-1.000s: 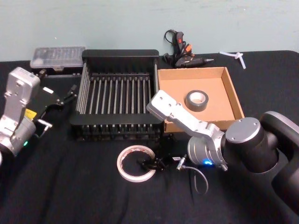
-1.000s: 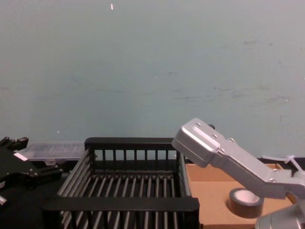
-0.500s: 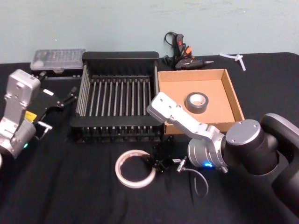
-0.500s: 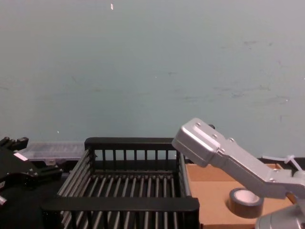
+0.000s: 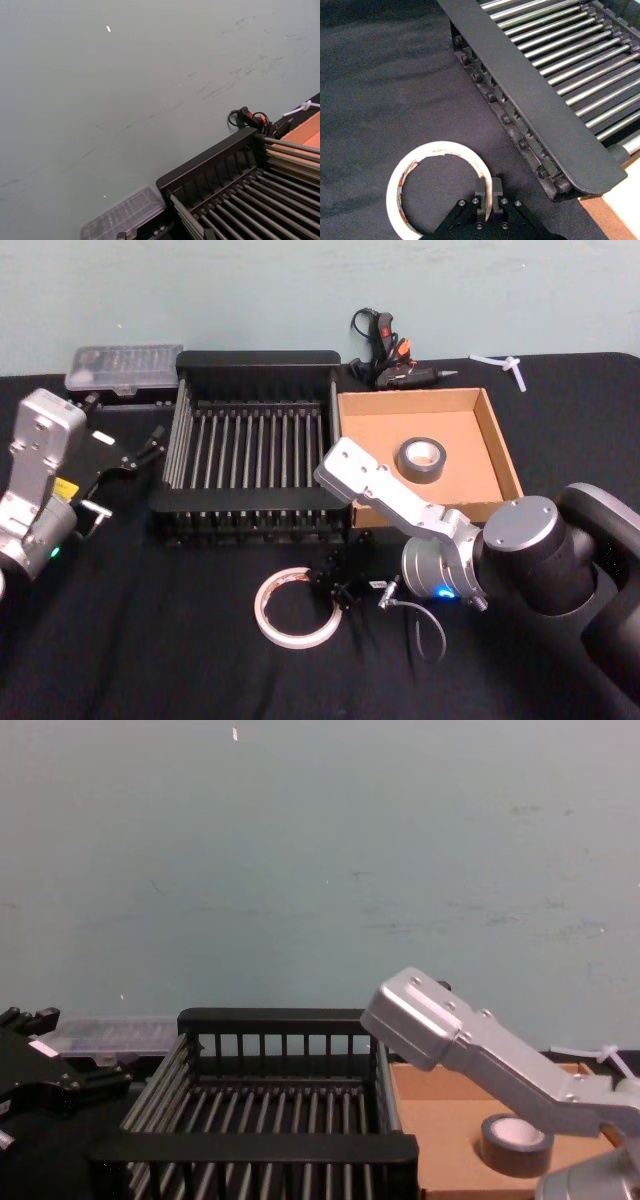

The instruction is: Pick up the white tape and place it into the black box , Pick up the silver tape and place it into the brown box.

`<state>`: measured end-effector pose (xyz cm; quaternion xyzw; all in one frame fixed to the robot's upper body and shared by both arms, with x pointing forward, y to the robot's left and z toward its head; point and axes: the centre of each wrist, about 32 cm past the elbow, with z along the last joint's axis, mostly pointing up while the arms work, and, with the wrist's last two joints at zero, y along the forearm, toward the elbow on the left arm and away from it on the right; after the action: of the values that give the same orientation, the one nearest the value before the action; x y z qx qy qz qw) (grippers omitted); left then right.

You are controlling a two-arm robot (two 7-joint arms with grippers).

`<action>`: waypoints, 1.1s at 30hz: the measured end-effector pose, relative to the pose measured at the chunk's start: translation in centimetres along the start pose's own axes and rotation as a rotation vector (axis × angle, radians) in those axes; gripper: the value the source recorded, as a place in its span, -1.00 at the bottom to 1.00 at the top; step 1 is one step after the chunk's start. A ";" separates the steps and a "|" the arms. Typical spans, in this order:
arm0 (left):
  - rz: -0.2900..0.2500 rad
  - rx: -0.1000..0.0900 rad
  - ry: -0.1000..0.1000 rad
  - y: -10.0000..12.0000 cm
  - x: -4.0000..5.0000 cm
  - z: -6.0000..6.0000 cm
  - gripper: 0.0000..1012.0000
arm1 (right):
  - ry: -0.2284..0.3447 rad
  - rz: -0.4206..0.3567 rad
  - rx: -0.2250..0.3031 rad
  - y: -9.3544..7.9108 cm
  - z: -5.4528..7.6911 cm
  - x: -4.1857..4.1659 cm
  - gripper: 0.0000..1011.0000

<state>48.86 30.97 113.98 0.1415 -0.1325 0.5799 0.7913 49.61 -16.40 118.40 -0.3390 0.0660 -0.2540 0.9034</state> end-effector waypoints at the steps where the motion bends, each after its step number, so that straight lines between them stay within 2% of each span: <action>1: 0.000 0.000 0.000 0.0 0.00 0.0 0.98 | 0.000 0.000 0.000 0.0 0.0 0.00 -0.85; 17: 0.000 0.000 0.000 0.0 0.00 0.0 0.98 | 0.010 0.013 0.043 -0.5 0.3 0.12 -0.85; 33: 0.000 0.000 0.000 0.0 0.00 0.0 0.98 | -0.037 -0.011 0.144 -3.4 1.9 -0.16 -0.85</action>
<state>48.86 30.97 113.98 0.1415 -0.1324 0.5799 0.7913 48.61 -17.41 122.07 -0.2780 0.0291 -0.2568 0.9251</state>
